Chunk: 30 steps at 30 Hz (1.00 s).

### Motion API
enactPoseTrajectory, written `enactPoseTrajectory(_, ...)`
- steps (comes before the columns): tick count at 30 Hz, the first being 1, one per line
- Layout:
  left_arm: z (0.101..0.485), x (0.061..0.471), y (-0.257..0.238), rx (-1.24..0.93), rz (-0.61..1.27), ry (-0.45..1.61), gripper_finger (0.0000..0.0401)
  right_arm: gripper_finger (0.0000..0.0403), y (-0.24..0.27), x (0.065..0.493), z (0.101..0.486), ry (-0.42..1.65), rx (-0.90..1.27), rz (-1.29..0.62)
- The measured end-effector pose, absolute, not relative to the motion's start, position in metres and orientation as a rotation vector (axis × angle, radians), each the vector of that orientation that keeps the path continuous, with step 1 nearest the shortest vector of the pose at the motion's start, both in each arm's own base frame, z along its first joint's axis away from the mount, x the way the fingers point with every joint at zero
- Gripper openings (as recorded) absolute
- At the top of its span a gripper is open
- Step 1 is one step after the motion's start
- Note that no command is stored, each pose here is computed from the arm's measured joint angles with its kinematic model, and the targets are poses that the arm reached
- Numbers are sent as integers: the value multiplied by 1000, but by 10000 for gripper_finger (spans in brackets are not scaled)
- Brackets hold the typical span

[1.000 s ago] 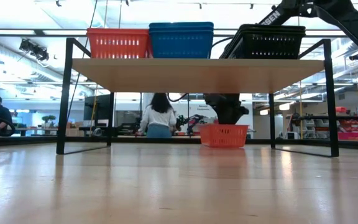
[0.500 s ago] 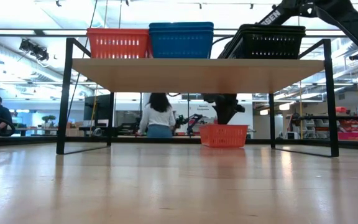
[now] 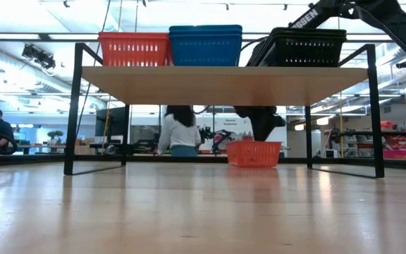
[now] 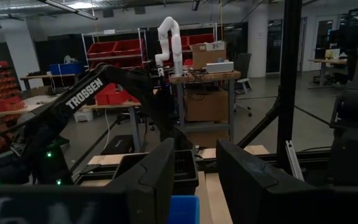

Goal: Stack baskets on shelf by color
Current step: Stack the orange bin on top of the orange bin on the shelf

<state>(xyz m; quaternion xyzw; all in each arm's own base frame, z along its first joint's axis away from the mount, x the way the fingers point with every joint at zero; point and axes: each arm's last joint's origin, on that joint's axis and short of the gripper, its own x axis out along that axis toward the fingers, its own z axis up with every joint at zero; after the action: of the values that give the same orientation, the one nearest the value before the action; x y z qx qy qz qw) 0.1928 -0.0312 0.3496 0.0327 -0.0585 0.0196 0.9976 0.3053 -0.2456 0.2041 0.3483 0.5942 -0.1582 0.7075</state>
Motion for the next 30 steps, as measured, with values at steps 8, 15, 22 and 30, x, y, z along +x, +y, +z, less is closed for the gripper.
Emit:
enactPoseTrajectory(8, 350, 193, -31, 65, 39, -117, 126, 208, -247, 301, 208, 1346, 831, -408)
enactPoseTrajectory(15, 350, 193, -31, 65, 39, -117, 126, 235, -252, 306, 195, 1253, 830, -460)
enactPoseTrajectory(22, 350, 193, -31, 65, 39, -117, 126, 221, -249, 301, 167, 1231, 847, -474)
enactPoseTrajectory(30, 350, 193, -31, 65, 40, -117, 126, 199, -253, 299, 160, 1222, 771, -554)
